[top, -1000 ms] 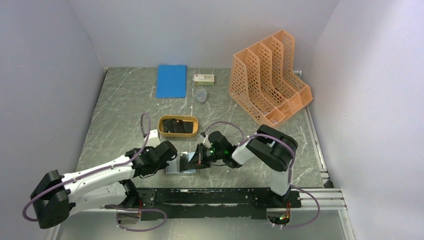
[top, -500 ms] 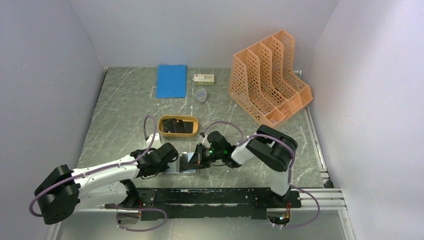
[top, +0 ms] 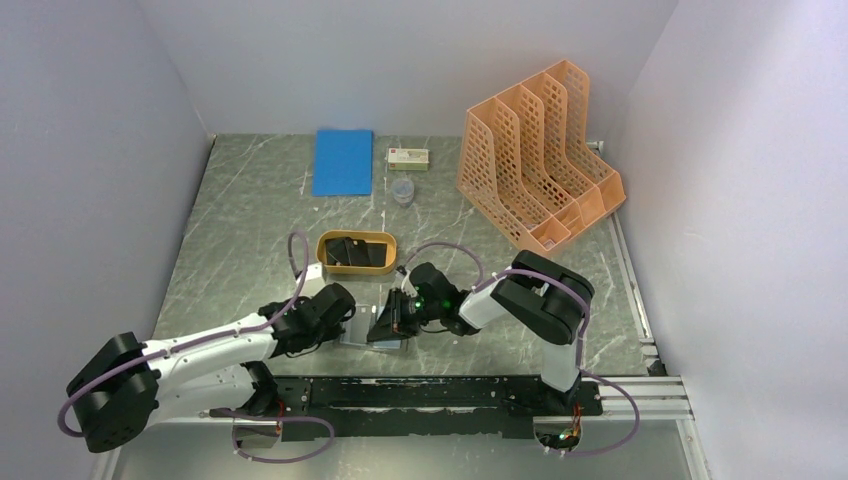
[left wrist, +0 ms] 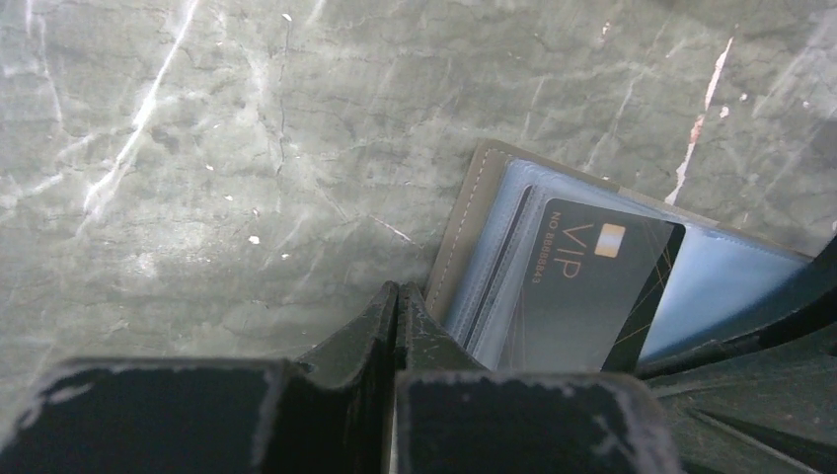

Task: Put the credit cards into the card holder
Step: Insert the credit card into the card holder.

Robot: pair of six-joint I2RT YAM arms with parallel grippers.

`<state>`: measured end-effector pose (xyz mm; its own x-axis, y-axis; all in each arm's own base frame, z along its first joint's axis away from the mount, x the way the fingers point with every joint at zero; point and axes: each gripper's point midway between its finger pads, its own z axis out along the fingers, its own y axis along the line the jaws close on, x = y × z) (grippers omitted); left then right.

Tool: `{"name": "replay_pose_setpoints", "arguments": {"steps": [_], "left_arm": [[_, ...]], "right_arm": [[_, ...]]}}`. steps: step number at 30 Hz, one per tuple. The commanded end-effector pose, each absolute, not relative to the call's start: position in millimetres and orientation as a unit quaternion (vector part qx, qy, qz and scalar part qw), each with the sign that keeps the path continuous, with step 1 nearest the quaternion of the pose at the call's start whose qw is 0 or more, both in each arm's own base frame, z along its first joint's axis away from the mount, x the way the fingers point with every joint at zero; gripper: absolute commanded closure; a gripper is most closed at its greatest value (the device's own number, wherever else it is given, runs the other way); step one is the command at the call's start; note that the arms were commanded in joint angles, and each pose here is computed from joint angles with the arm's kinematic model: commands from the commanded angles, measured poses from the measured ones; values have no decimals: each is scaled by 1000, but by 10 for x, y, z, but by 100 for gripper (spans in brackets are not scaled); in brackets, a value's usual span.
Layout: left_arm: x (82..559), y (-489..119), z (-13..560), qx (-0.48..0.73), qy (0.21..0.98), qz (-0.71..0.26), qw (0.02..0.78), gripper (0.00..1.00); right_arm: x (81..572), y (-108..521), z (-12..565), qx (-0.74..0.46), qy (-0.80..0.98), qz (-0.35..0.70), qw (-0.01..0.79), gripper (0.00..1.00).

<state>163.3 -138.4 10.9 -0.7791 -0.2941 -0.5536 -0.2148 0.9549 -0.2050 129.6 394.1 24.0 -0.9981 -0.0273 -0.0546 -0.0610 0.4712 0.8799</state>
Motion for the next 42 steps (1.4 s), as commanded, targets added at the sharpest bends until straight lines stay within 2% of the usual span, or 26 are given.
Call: {"name": "replay_pose_setpoints", "arguments": {"steps": [1, 3, 5, 21, 31, 35, 42], "left_arm": [[1389, -1449, -86, -131, 957, -90, 243, 94], [1375, -1465, -99, -130, 957, -96, 240, 95], [1364, -1483, -112, -130, 957, -102, 237, 95], [1322, -1674, -109, -120, 954, -156, 225, 95], [1364, -1479, -35, -139, 950, -124, 251, 95], [1401, -1478, 15, -138, 948, -122, 260, 95], [1459, -1544, 135, -130, 946, -131, 268, 94]], "right_arm": [[1298, 3956, 249, -32, 863, 504, 30, 76], [1318, 3959, 273, -30, 863, 502, 37, 65], [1336, 3961, 294, -28, 864, 501, 41, 61], [1405, 4085, 315, -51, 891, 447, 57, 57], [1568, 3846, 448, -84, 923, 359, 116, 38], [1631, 3685, 532, -99, 931, 322, 139, 27], [1844, 3278, 851, -107, 934, 252, 231, 27]]}}
